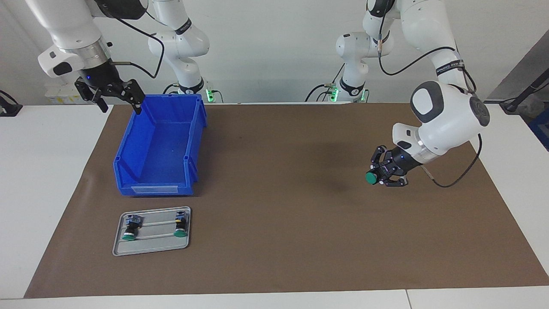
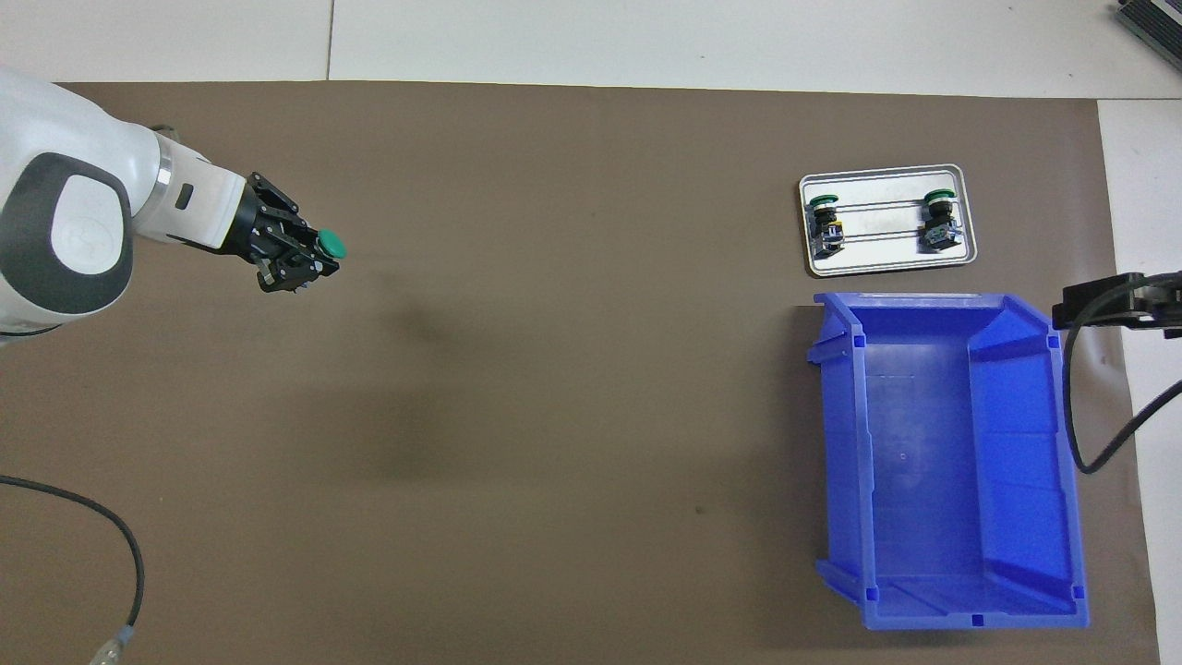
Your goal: Place and press button with both arms
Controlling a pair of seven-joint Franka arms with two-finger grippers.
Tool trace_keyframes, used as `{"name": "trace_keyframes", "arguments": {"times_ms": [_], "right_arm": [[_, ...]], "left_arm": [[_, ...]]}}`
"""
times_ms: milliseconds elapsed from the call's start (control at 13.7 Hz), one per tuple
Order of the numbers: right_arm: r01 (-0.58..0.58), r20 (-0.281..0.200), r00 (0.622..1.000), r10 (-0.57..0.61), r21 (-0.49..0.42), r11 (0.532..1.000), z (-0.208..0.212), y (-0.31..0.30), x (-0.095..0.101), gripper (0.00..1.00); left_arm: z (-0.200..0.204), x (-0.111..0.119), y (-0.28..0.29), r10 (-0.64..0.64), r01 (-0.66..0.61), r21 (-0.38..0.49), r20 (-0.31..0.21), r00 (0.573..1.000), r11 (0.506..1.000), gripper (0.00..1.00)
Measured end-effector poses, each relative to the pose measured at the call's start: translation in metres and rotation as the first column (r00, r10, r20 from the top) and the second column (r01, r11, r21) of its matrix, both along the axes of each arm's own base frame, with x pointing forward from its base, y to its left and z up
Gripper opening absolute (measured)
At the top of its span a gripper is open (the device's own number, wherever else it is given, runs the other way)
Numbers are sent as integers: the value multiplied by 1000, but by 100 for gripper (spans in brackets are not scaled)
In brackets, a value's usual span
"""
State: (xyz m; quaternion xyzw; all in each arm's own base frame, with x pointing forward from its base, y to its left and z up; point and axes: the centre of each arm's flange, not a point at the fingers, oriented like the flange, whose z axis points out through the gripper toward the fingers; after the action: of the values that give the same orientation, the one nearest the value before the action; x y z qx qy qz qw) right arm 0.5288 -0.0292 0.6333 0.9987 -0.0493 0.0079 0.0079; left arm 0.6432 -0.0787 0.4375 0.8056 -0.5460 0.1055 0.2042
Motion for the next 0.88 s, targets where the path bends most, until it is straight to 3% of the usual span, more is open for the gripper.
{"name": "trace_keyframes", "arguments": {"times_ms": [293, 513, 879], "right_arm": [[0, 0, 1000, 0, 0, 1000, 0, 0, 0, 100], [0, 0, 1000, 0, 0, 1000, 0, 0, 0, 100], [0, 0, 1000, 0, 0, 1000, 0, 0, 0, 100]], "left_arm": [[-11, -6, 32, 30, -24, -199, 26, 999, 980, 33], [-30, -25, 43, 83, -48, -348, 88, 993, 936, 33], [-60, -65, 41, 104, -20, -446, 165, 981, 895, 33]]}}
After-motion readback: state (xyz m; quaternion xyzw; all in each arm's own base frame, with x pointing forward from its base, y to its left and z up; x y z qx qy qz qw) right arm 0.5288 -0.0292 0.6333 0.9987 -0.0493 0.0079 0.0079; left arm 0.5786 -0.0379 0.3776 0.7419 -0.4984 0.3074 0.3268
